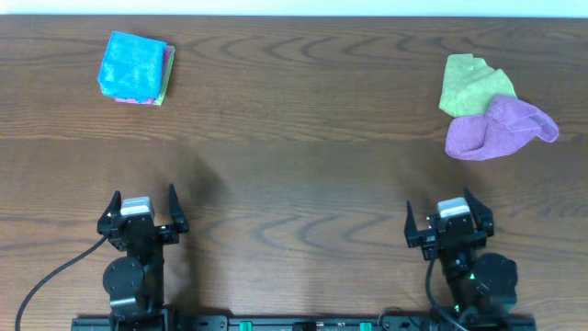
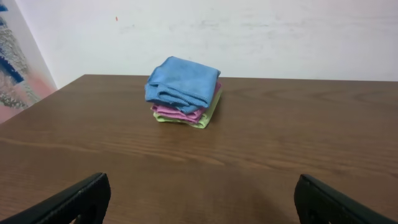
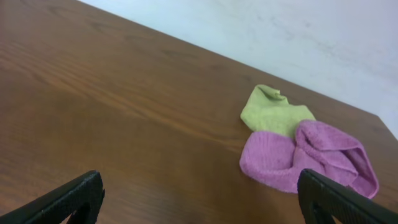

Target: Fold the cloth

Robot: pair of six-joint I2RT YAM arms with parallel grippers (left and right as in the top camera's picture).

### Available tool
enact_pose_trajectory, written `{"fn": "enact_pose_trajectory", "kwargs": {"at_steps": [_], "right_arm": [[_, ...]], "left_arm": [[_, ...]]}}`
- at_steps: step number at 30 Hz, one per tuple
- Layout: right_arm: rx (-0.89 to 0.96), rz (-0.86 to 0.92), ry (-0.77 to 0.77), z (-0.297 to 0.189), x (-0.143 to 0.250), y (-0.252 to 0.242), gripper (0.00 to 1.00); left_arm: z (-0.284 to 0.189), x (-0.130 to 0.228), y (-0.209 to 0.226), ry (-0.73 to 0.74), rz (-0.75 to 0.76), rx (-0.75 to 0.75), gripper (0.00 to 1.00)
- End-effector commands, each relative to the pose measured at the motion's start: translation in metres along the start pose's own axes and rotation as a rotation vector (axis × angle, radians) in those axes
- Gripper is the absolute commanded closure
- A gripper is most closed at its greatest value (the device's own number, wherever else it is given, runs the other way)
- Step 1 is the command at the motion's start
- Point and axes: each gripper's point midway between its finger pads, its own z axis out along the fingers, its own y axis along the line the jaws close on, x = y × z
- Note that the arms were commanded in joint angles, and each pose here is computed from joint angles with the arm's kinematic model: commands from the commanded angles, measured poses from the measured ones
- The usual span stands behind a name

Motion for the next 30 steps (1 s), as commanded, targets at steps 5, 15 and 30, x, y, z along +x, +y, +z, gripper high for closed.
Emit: {"fn": "enact_pose_trajectory", "kwargs": {"at_steps": [5, 15, 30], "right_arm": [[-0.014, -0.012, -0.001, 0.006, 0.018, 0.008, 0.01], [-0.008, -0.013, 0.003, 0.007, 0.020, 0.007, 0.01], [-0.008, -0.012, 0.004, 0.007, 0.020, 0.007, 0.01]], "left_arm": [[0.003, 0.022, 0.003, 0.055, -0.009, -0.019, 0.04], [0.003, 0.022, 0.003, 0.055, -0.009, -0.019, 0.04], [0.003, 0.022, 0.003, 0.055, -0.009, -0.019, 0.05]]}}
